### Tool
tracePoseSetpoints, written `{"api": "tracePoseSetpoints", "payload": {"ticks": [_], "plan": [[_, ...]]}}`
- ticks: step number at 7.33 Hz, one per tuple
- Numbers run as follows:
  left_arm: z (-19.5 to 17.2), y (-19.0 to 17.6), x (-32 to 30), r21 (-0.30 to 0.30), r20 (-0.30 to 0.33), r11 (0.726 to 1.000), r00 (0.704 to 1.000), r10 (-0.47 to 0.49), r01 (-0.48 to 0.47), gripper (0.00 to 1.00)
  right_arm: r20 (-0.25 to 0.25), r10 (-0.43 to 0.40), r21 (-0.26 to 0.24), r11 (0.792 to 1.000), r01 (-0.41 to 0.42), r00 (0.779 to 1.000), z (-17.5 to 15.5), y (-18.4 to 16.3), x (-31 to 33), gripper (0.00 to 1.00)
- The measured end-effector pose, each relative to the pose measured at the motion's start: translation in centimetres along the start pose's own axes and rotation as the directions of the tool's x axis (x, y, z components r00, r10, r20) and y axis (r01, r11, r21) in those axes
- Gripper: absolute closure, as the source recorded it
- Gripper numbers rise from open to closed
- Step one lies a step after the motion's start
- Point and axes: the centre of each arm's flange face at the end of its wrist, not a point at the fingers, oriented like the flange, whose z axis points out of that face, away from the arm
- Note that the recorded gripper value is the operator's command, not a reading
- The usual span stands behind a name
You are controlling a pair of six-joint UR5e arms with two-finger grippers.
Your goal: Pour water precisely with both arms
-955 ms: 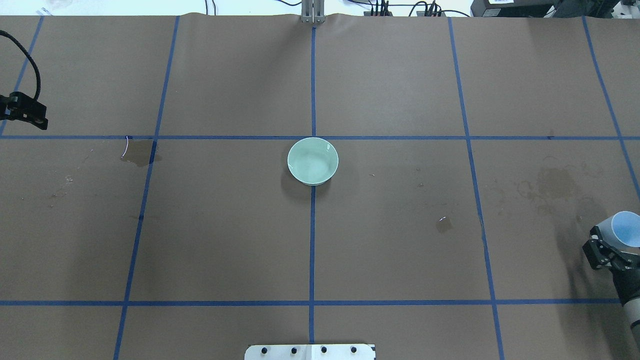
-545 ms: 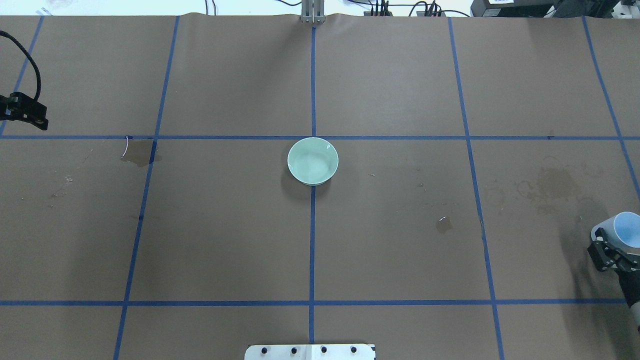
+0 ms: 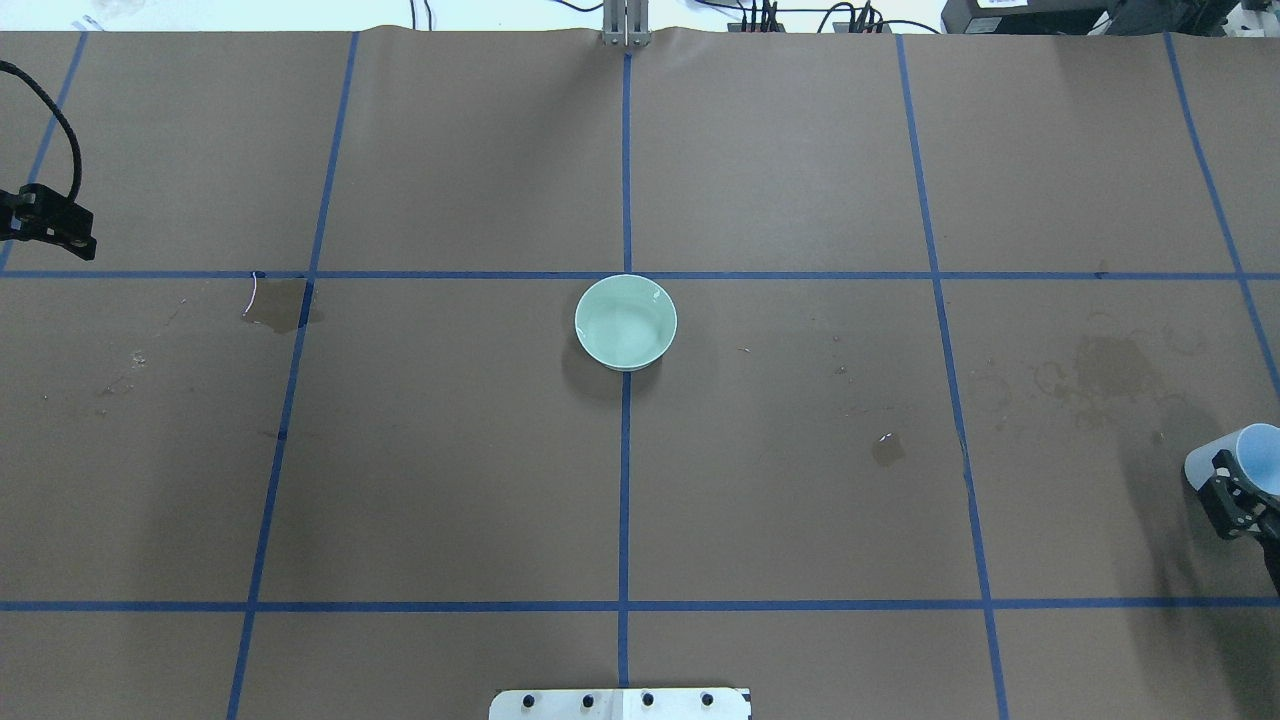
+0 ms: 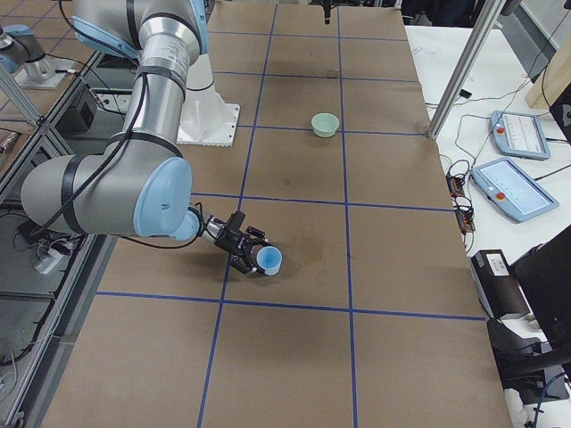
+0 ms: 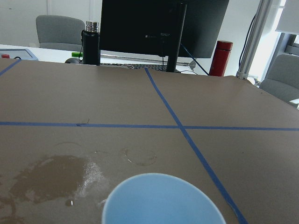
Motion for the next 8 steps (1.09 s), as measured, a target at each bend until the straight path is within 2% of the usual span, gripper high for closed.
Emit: {"api": "tracePoseSetpoints", "payload": {"ticks": [5, 7, 8], "plan": [[0.0, 0.0, 0.0, -0.001, 0.0, 1.0, 1.0, 0.0, 0.0, 0.0, 0.012, 0.031, -0.016, 0.999, -0.031, 0.999, -1.4, -2.0, -1.7, 0.01], [-0.1, -0.1, 0.4, 0.003, -0.004, 1.0, 1.0, 0.006, -0.006, 0.0, 0.01, 0.031, -0.034, 0.999, -0.03, 0.999, -2.7, -4.5, -2.9, 0.01], [-0.3, -0.2, 0.7, 0.008, -0.009, 1.0, 1.0, 0.008, -0.008, 0.0, -0.007, 0.016, -0.046, 0.999, -0.017, 1.0, -3.3, -6.3, -3.9, 0.01]]}}
